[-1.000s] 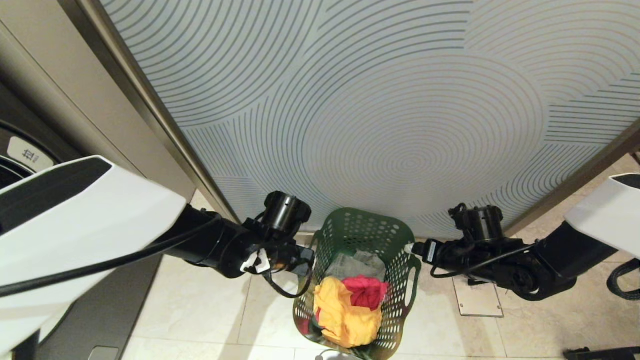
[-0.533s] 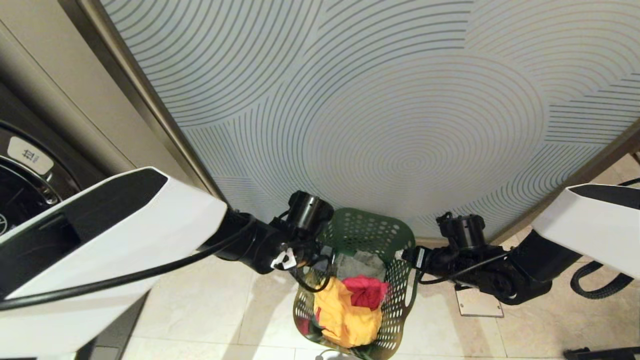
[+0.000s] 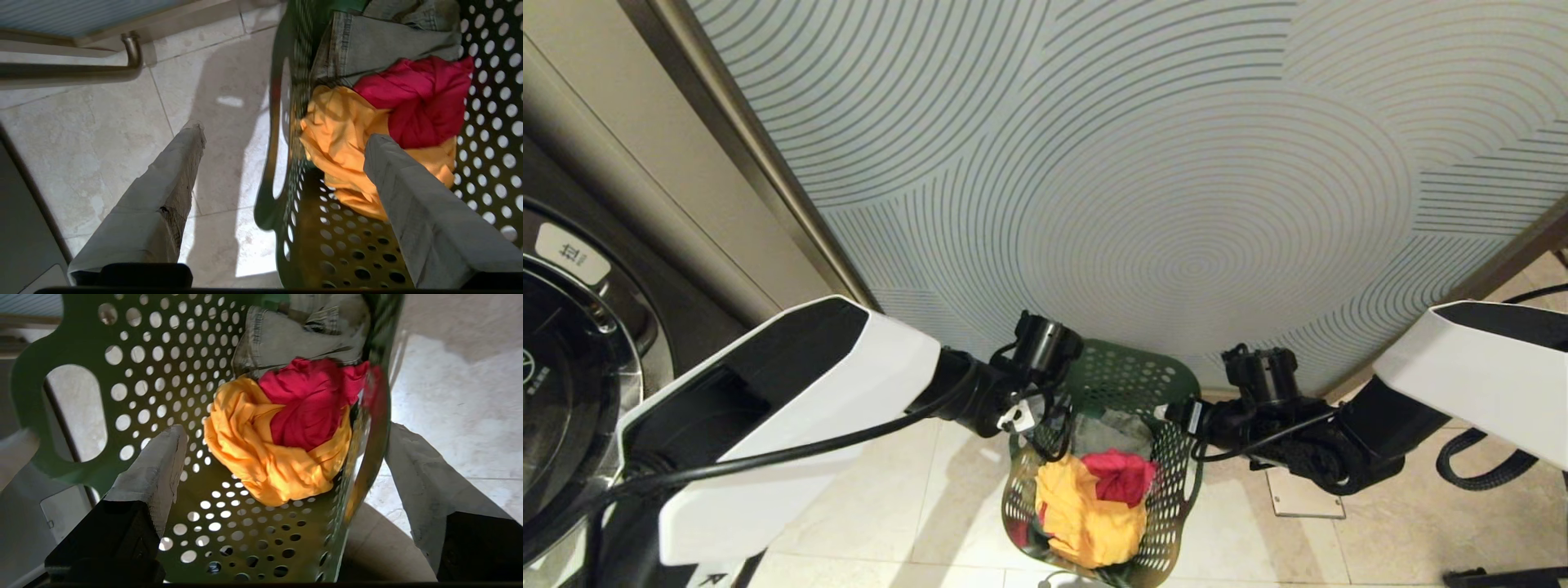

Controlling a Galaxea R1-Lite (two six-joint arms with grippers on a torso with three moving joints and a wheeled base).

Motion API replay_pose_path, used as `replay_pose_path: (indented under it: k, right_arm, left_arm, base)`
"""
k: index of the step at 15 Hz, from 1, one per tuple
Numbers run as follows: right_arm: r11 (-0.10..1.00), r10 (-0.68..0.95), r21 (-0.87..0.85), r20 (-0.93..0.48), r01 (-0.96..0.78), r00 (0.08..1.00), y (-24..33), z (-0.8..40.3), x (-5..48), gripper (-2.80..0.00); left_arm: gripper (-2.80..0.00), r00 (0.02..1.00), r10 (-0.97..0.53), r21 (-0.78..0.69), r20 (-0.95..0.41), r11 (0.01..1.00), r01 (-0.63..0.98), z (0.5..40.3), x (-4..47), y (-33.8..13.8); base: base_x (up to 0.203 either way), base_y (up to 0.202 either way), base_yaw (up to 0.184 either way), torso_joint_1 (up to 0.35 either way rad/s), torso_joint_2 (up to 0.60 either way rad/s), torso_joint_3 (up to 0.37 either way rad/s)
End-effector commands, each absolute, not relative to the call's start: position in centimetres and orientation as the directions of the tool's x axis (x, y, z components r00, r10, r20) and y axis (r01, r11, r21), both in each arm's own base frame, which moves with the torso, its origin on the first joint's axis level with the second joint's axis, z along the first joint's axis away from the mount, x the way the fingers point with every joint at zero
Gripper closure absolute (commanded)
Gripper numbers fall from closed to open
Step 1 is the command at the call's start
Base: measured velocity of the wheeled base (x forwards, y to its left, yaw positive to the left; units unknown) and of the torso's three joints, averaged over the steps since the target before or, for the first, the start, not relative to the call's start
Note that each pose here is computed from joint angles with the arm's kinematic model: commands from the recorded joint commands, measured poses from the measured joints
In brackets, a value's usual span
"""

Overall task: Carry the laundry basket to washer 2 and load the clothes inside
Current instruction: Pick up the clothes basket and put it beside the washing machine

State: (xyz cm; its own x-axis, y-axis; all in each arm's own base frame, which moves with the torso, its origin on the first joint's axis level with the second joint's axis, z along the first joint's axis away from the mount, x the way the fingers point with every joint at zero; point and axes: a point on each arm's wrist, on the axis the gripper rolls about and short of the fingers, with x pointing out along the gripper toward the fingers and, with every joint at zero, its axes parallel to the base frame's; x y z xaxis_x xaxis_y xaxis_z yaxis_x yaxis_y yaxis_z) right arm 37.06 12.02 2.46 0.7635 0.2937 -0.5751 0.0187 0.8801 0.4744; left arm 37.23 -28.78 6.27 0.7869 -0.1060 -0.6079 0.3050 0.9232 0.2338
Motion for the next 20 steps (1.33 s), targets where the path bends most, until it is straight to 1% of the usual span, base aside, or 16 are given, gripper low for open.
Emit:
replay_pose_path:
  k: [1,4,11,17,20]
  right_arm:
    - [0.876,0.306,0.482,-0.57,0.008,0.763,12.5,2.5,37.0,-2.8]
    - [0.878,0.308,0.478,-0.584,0.011,0.751,12.7,1.7,37.0,-2.8]
    - [0.878,0.322,0.479,-0.609,0.012,0.725,12.9,0.4,37.0,-2.8]
    - [0.873,0.33,0.488,-0.587,-0.003,0.74,13.1,-1.0,37.4,-2.8]
    - [0.859,0.367,0.511,-0.56,-0.039,0.743,13.1,-0.9,37.4,-2.8]
  left_arm:
    - [-2.8,0.794,-0.084,0.257,-0.602,0.921,0.293,5.3,38.4,-28.8]
    - [-2.8,0.793,-0.059,0.285,-0.606,0.915,0.287,4.5,39.5,-28.0]
    - [-2.8,0.773,-0.038,0.297,-0.633,0.91,0.288,2.3,40.0,-27.7]
    - [-2.8,0.765,-0.028,0.3,-0.643,0.91,0.285,1.1,40.3,-27.6]
    - [-2.8,0.744,-0.074,0.264,-0.664,0.908,0.326,1.0,40.4,-27.6]
  base:
    - [0.0,0.0,0.0,0.0,0.0,0.0]
    - [0.0,0.0,0.0,0.0,0.0,0.0]
    - [0.0,0.0,0.0,0.0,0.0,0.0]
    - [0.0,0.0,0.0,0.0,0.0,0.0]
    - [0.0,0.0,0.0,0.0,0.0,0.0]
